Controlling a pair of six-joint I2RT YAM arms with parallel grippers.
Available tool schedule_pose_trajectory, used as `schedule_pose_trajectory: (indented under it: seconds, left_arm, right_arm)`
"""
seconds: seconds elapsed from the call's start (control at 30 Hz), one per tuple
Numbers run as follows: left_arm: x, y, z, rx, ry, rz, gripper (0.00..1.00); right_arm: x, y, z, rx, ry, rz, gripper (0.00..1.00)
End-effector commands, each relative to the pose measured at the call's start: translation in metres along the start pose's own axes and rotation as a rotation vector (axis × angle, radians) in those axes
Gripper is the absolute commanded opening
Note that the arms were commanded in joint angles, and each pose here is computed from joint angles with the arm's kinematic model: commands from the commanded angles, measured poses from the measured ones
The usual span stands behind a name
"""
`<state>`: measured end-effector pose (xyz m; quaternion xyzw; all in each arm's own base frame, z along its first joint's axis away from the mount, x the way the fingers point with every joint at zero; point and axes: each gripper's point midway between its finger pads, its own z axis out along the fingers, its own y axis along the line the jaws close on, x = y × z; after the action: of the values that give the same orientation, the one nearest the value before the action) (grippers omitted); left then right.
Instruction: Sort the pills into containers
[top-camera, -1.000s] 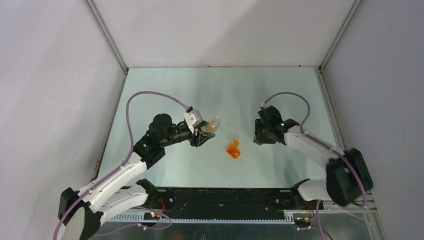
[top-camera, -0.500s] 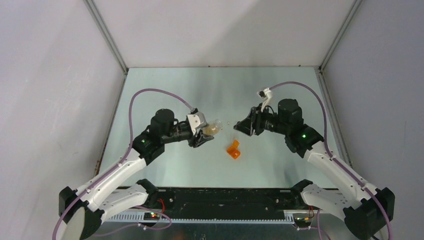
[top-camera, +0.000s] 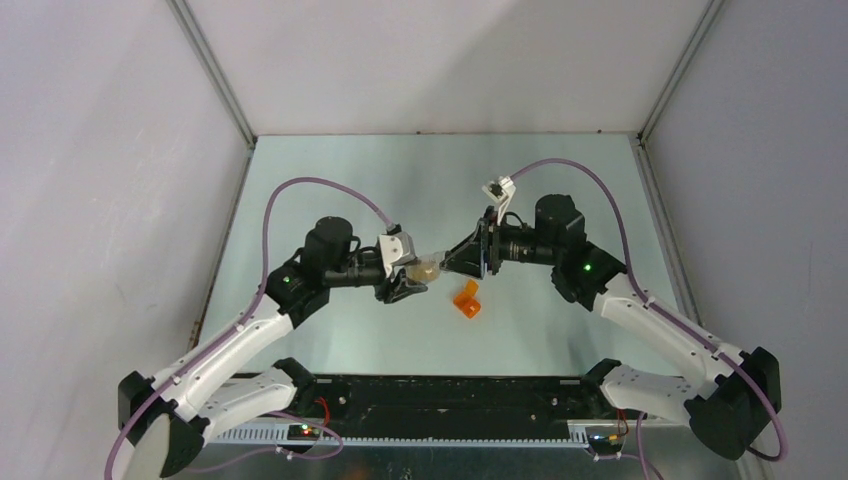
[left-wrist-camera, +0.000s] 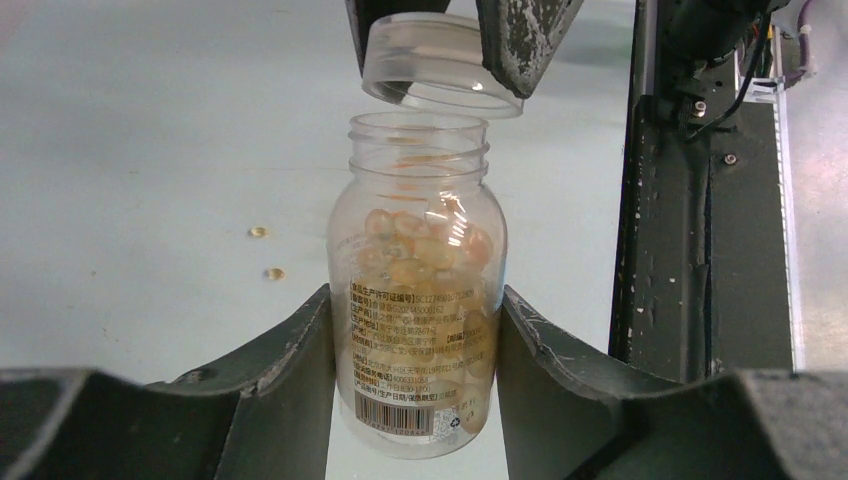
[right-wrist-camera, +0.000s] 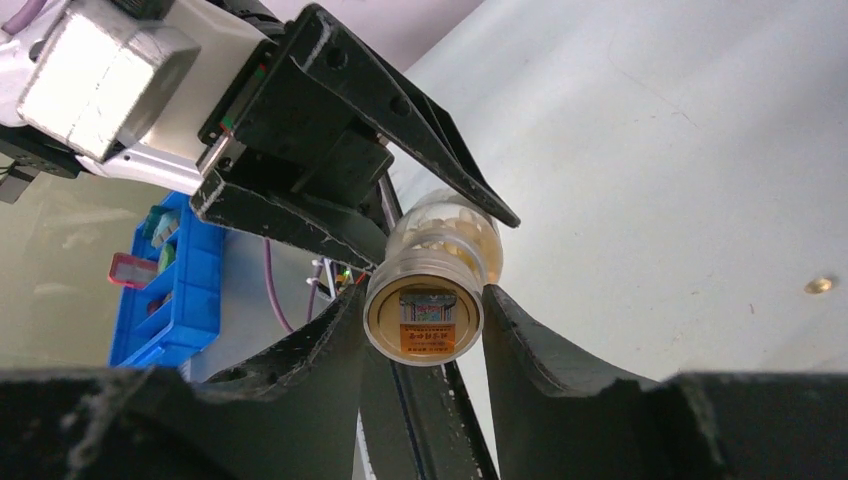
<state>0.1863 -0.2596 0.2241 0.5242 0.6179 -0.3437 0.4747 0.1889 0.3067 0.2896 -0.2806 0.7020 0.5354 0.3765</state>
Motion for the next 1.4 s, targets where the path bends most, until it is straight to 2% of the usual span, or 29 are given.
schedule_pose_trajectory:
  seconds: [0.0,0.47,0.63,0.93,1.37]
  left_arm:
    - [-0.027,-0.002,-0.002,0.032,-0.052,0.064,0.03]
    - [-0.025,-0.003,-0.001,0.040,-0.036,0.075,0.00]
    - [-0.026,-0.002,-0.001,0.031,-0.038,0.086,0.00]
    - [-0.029,-0.001,-0.002,0.024,-0.059,0.090,0.00]
    - [-0.028,-0.005,-0.003,0.051,-0.047,0.126,0.00]
  right_arm:
    - [-0.020,0.018,0.004,-0.034,-0.018,-0.072,0.40]
    - [0.008,-0.005,0.008,0.098,0.172,-0.019,0.39]
    - [0.010,-0.011,0.007,0.125,0.192,-0.018,0.38]
    - [0.014,-0.006,0.016,0.064,0.212,0.000,0.38]
    - [0.042,0.004,0.018,-0.024,0.348,0.013,0.37]
